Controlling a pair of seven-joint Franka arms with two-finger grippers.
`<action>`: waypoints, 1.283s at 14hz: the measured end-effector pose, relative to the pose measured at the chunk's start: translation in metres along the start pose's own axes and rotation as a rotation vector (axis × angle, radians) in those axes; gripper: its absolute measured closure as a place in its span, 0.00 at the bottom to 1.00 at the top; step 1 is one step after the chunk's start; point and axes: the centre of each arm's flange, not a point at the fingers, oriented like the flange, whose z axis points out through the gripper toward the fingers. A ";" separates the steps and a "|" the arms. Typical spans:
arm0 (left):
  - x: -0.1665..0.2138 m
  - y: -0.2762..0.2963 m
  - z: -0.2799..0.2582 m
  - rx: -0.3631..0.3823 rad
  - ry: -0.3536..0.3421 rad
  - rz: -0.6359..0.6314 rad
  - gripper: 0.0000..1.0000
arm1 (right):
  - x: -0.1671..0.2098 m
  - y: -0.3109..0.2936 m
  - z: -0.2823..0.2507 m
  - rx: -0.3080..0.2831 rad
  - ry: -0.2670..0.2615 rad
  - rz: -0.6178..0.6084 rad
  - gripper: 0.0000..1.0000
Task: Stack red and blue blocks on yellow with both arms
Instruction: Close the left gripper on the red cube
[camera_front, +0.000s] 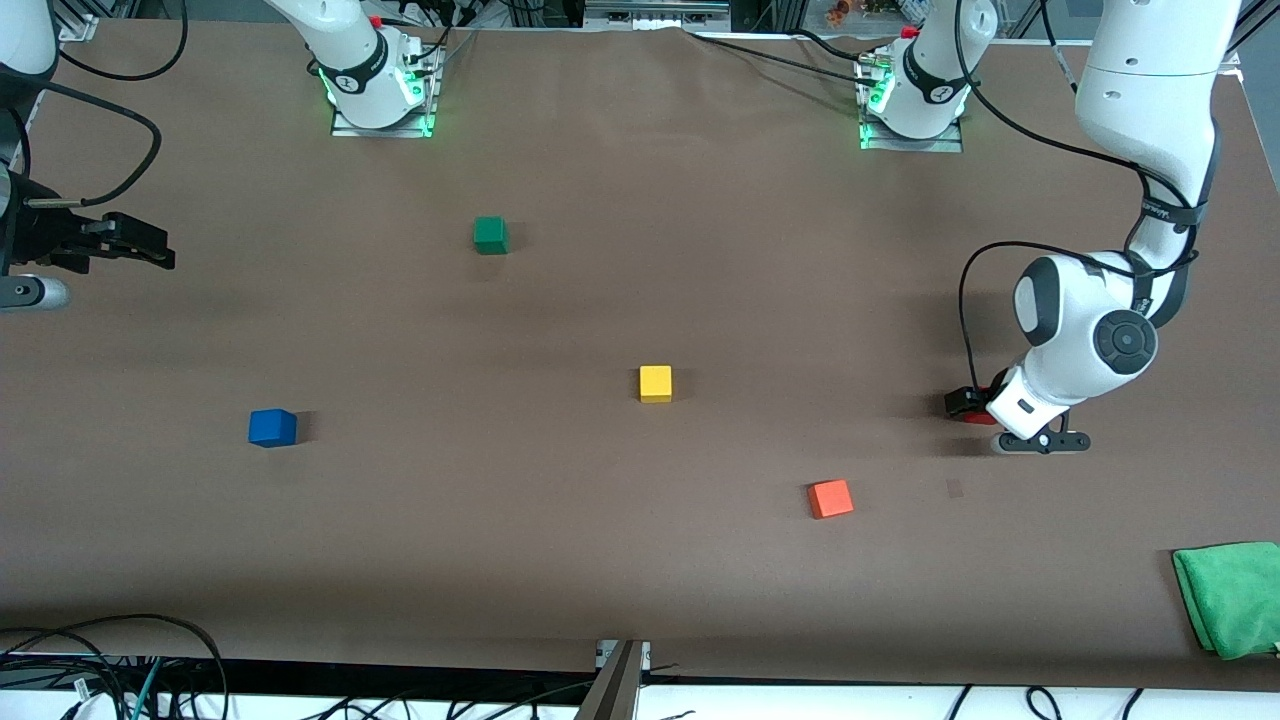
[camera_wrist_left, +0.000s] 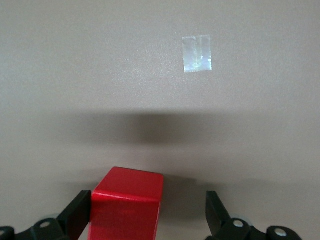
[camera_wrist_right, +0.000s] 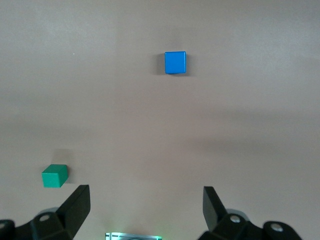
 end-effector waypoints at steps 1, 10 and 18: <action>0.000 -0.001 0.000 0.001 0.000 -0.011 0.00 | 0.000 0.000 0.000 0.000 0.000 0.000 0.00; 0.001 -0.014 0.000 0.004 0.004 -0.038 0.11 | 0.000 0.000 0.000 0.000 0.000 0.000 0.00; 0.001 -0.015 -0.001 0.007 0.004 0.078 0.09 | 0.000 0.000 0.000 0.000 0.000 0.000 0.00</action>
